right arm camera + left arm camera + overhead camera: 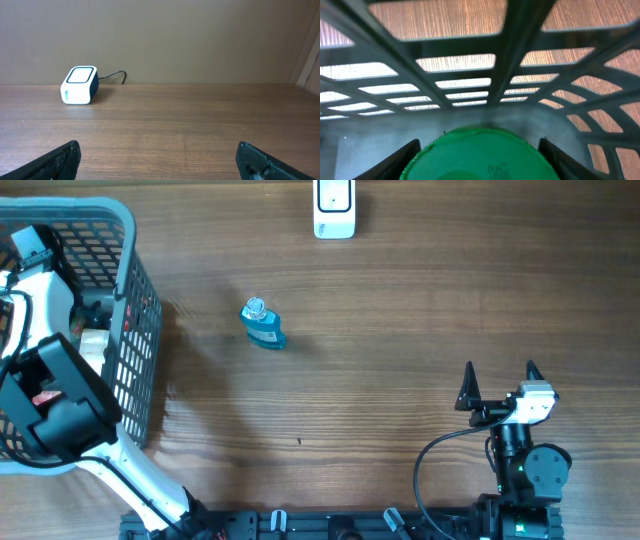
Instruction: Scan the item barcode
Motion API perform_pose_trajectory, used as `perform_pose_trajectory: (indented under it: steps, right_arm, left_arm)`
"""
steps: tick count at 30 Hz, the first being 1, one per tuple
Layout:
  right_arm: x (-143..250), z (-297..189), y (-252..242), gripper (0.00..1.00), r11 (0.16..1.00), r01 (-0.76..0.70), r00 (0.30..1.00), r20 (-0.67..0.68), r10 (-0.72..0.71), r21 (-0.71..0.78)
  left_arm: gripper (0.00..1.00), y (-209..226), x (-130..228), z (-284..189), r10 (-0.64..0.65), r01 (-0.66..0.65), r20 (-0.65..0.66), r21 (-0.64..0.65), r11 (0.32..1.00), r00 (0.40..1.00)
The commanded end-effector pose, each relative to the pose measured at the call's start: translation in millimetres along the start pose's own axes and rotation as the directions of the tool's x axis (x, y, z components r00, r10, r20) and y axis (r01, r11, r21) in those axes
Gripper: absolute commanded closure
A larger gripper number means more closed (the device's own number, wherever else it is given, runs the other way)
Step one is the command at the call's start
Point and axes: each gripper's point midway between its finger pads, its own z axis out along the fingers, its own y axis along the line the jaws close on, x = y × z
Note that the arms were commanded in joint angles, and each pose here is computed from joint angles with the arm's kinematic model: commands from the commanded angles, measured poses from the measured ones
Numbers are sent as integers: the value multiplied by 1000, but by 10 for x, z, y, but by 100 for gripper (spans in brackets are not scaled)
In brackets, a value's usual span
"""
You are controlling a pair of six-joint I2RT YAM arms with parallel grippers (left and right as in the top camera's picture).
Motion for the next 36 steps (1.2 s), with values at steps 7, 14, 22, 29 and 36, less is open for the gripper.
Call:
perform_pose_trajectory:
  steps: [7,14,22,29,36]
  right_arm:
    - [-7,1,30,0,1000,9,1000,4,-9,-16]
    - [-7,1,30,0,1000,9,1000,4,-9,-16]
    - [-7,1,30,0,1000,9,1000,4,-9,-16]
    - [-7,1,29,0,1000,9,1000,4,-9,-16]
    - [-7,1,29,0,1000,9,1000,4,-9,-16]
  left_arm:
    - [43,131,140,26,35,-37,-56,-45,998,998]
    - [43,193,-144,-439,3,-3,-14,2,1000,1000]
    - [42,550,-783,-1743,-128,106,117,179,978,985]
    - [43,856,-906,-3066,-229,148,92,528,836,969]
    - [43,632,-299,-4268,-54,22,8,844,536,999]
